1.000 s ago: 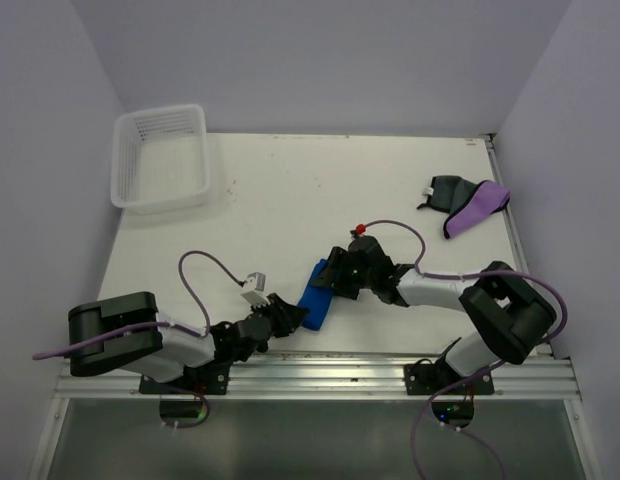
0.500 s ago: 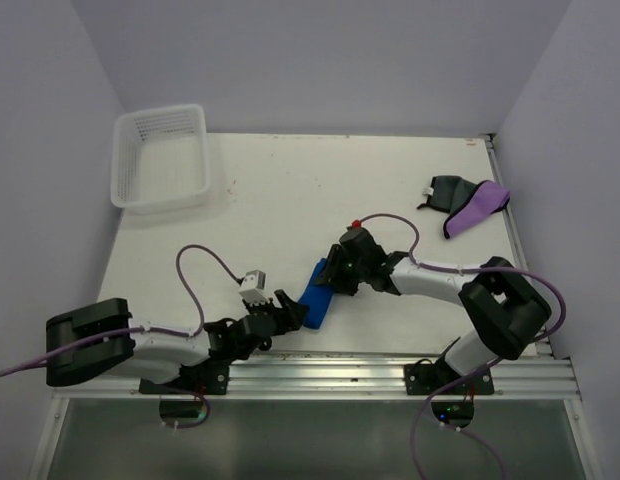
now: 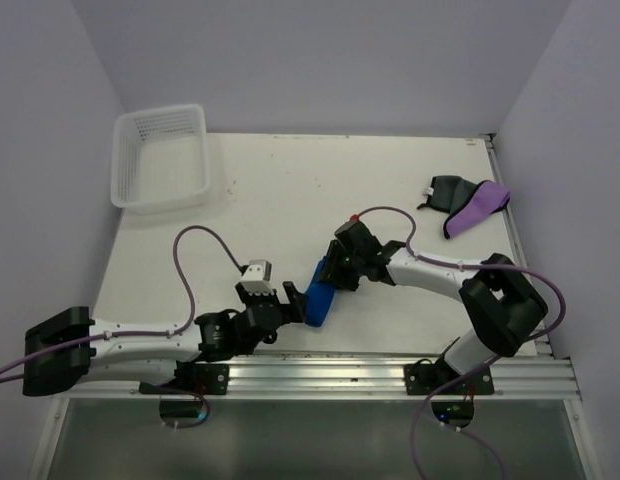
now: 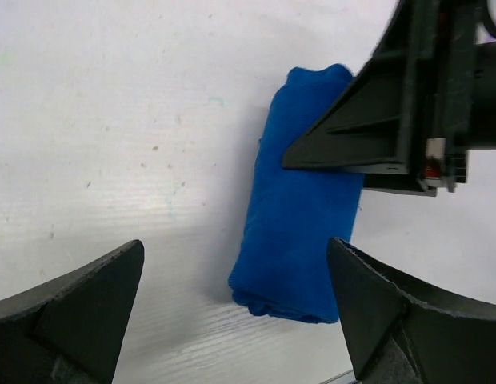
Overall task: Roll the towels
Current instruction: Roll the towel
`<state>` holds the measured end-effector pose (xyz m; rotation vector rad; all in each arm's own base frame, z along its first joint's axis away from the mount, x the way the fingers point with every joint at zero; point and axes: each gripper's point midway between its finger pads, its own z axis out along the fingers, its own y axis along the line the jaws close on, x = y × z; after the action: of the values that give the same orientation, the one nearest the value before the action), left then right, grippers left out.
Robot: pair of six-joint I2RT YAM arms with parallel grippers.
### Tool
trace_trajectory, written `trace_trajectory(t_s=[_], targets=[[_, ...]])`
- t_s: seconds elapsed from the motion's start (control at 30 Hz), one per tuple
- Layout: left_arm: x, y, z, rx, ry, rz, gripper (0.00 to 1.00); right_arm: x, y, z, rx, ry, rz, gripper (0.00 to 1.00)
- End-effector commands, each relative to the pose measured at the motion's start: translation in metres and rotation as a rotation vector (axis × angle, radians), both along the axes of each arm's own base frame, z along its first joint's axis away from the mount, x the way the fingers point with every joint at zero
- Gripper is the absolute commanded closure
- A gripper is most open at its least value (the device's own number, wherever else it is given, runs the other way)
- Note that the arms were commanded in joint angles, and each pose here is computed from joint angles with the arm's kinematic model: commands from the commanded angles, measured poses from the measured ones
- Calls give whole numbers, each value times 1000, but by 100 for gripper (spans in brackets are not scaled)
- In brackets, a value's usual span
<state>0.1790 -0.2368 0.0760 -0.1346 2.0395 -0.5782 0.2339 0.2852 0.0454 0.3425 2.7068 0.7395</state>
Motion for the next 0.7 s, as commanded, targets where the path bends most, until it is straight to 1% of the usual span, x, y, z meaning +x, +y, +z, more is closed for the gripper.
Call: trace_trajectory(t_s=[0.0,0.03,0.1,0.13,0.17,0.2,0.23,0.27,0.37,0.47,0.63,0.67], targets=[[12,-4,41,110,-126,-29,0,5,-4,7,-60,-1,11,51],[12,-8,46,166,-163,-82,0,6,-4,10,-70,6,15,51],[10,-25,60,163,-187,-154,0,6,-2,10,-80,23,24,50],[9,-28,59,219,-211,-204,0,5,-2,9,-84,36,26,50],[5,-41,65,205,-215,-268,0,3,0,9,-79,46,33,50],[2,-46,65,219,-218,-305,0,3,0,7,-84,57,31,50],[0,-50,60,270,-228,-356,0,2,0,7,-82,62,33,50],[-5,-60,61,270,-231,-416,1,0,1,6,-78,70,38,50],[-15,-70,49,352,-224,-517,0,-1,2,6,-76,83,37,50],[-21,-75,41,421,-235,-567,0,-2,1,7,-80,90,38,50],[-25,-80,28,540,-254,-587,0,-4,3,8,-75,98,43,48],[-24,-84,28,539,-260,-590,0,-3,3,9,-73,98,44,48]])
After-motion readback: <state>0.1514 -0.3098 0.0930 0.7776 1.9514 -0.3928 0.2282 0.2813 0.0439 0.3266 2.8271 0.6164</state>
